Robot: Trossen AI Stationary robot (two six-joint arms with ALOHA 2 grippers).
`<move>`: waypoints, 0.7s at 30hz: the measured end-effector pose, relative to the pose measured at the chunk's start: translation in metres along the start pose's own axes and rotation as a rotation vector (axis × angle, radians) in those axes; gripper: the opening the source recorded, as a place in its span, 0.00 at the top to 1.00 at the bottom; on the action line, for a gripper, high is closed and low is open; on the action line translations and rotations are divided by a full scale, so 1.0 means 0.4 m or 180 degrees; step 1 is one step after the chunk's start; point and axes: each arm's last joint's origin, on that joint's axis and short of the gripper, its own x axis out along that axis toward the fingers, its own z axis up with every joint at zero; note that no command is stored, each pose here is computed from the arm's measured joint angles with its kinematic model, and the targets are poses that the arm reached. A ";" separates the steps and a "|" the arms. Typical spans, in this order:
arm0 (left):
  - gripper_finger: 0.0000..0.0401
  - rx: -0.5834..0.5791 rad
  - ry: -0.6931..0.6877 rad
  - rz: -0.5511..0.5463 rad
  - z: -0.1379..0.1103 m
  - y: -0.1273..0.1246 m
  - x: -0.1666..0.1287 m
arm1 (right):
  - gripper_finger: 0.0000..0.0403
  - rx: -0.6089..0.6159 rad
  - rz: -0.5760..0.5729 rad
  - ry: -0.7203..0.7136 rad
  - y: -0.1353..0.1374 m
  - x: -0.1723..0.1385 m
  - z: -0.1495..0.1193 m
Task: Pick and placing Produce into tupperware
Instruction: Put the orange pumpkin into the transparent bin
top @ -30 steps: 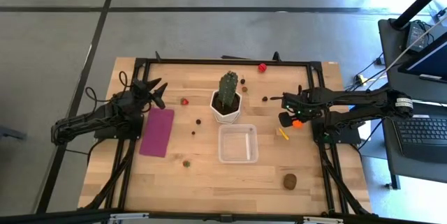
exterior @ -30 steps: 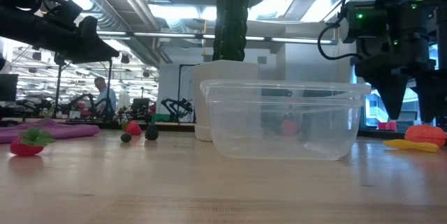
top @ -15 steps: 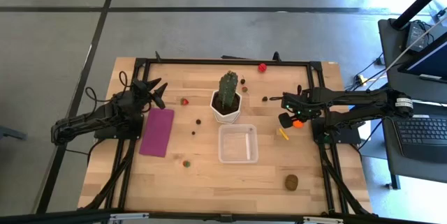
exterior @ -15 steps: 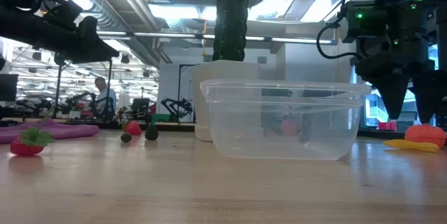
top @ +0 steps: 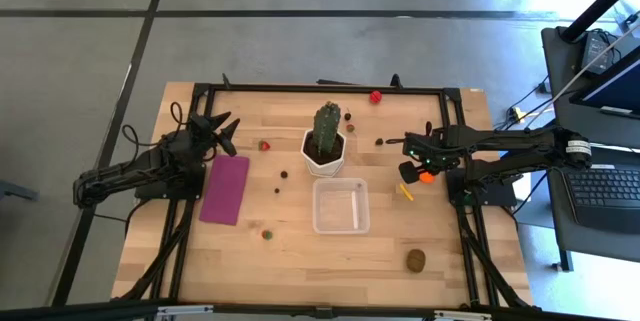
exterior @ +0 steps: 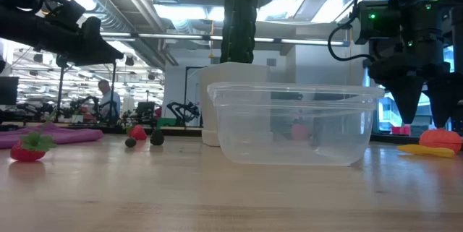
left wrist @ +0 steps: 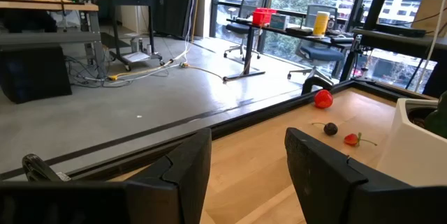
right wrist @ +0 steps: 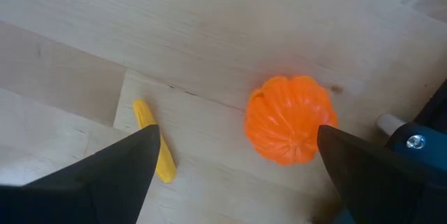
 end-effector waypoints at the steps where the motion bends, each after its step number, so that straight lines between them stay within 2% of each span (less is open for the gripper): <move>1: 0.56 0.0000 0.0000 0.0000 0.000 0.000 0.000 | 0.04 -0.0002 -0.0001 0.0001 0.000 0.000 0.000; 14: 0.56 0.0000 0.0000 0.0001 0.000 0.000 0.000 | 0.04 -0.0082 -0.0366 0.0097 0.012 0.039 0.013; 21: 0.56 -0.0001 -0.0001 -0.0001 0.000 0.000 0.000 | 0.04 0.0002 -0.0405 0.0099 0.013 0.043 0.014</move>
